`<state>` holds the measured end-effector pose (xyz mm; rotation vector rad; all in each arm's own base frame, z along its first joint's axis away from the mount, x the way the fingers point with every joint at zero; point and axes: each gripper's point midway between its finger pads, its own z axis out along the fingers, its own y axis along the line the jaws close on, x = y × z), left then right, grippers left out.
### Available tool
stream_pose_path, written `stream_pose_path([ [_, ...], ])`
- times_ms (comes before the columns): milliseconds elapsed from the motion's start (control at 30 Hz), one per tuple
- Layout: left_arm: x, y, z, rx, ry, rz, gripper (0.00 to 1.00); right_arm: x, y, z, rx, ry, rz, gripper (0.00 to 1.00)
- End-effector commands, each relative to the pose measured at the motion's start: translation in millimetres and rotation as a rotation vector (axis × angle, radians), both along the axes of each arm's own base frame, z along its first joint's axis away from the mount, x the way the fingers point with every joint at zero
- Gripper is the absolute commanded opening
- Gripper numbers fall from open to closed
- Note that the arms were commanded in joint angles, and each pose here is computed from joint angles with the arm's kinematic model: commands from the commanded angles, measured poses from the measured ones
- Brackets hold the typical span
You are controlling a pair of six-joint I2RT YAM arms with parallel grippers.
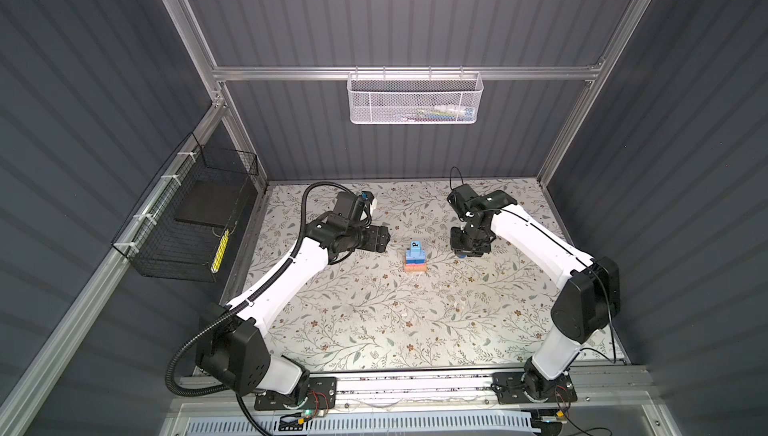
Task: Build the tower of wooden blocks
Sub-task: 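Lift the cylinder with the right gripper and carry it over the stack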
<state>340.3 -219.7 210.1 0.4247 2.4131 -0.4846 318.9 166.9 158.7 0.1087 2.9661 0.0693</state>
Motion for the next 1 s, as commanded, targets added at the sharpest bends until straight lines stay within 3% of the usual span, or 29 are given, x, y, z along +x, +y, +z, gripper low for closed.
stream_pose_path([
  [0, -2, 7, 7, 0.005, -0.028, -0.001, 0.85, -6, 2, 7, -0.029, 0.032, 0.040, 0.31],
  [967, -8, 45, -17, 0.092, 0.025, 0.088, 0.86, 37, 100, 24, -0.004, -0.021, 0.211, 0.31],
])
